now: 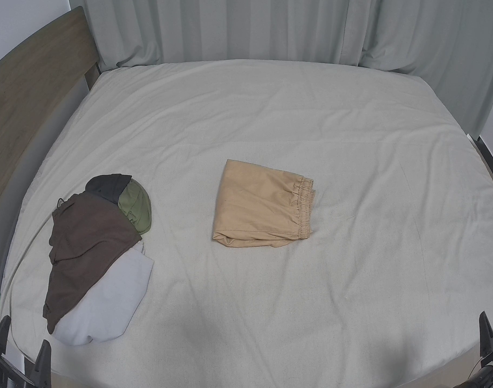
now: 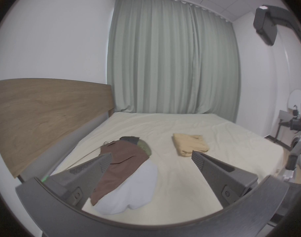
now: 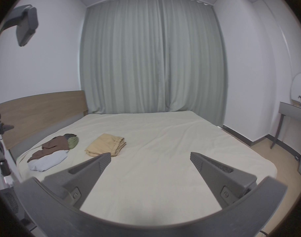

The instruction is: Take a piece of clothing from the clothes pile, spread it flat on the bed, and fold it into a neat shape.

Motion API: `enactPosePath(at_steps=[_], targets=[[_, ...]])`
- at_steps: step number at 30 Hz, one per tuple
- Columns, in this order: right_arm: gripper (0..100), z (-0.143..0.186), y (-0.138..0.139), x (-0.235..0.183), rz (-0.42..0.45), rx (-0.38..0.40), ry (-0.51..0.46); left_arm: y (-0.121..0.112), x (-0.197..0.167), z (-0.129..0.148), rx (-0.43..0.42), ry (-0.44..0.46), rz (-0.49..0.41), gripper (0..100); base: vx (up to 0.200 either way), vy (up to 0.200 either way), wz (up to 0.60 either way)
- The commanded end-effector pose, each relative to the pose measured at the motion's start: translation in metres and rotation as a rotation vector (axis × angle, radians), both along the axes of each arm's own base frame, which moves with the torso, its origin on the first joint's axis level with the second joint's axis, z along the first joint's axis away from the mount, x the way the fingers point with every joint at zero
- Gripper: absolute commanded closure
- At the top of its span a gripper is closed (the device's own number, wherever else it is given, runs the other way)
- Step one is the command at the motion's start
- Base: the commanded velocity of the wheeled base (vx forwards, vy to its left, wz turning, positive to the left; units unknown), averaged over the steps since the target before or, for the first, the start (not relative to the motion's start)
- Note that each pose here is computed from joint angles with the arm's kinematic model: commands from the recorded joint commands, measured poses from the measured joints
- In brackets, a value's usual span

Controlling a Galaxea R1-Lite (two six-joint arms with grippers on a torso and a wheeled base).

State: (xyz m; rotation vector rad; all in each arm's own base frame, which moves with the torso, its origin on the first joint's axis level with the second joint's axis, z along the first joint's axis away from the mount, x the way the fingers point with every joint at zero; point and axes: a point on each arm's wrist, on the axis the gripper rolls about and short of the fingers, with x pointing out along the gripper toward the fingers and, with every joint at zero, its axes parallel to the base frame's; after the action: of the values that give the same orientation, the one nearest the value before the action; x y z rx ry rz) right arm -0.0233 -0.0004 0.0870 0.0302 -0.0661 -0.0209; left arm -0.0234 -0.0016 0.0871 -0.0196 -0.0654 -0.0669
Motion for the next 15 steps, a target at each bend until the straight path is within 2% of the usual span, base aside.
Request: enactPosePath(at_steps=[1,4,6,8,13,15], targets=[[0,-0.0052,-0.0006,0.0004,-0.032,0.023,0.005,0.0020,0.0004,-0.0122,0.034,0.073,0.093,0,0.000,0.000,0.00],[0,-0.0053,0.0001,0.0006,-0.001,0.023,0.008,0.0018,0.0006,-0.0115,0.042,0.064,0.086,0,0.000,0.000,0.00],[0,-0.0058,0.0024,0.0005,0.101,0.012,0.014,0.0017,0.0006,-0.0118,0.038,0.067,0.078,0,0.000,0.000,0.00],[0,-0.0061,0.0034,0.0005,0.146,-0.010,0.017,0.0015,0.0006,-0.0117,0.038,0.065,0.072,0,0.000,0.000,0.00],[0,-0.0068,0.0034,0.0004,0.141,-0.013,0.026,0.0015,0.0006,-0.0117,0.040,0.065,0.068,0,0.000,0.000,0.00],[0,-0.0066,0.0026,0.0005,0.107,-0.009,0.024,0.0015,0.0006,-0.0117,0.038,0.065,0.067,0,0.000,0.000,0.00]])
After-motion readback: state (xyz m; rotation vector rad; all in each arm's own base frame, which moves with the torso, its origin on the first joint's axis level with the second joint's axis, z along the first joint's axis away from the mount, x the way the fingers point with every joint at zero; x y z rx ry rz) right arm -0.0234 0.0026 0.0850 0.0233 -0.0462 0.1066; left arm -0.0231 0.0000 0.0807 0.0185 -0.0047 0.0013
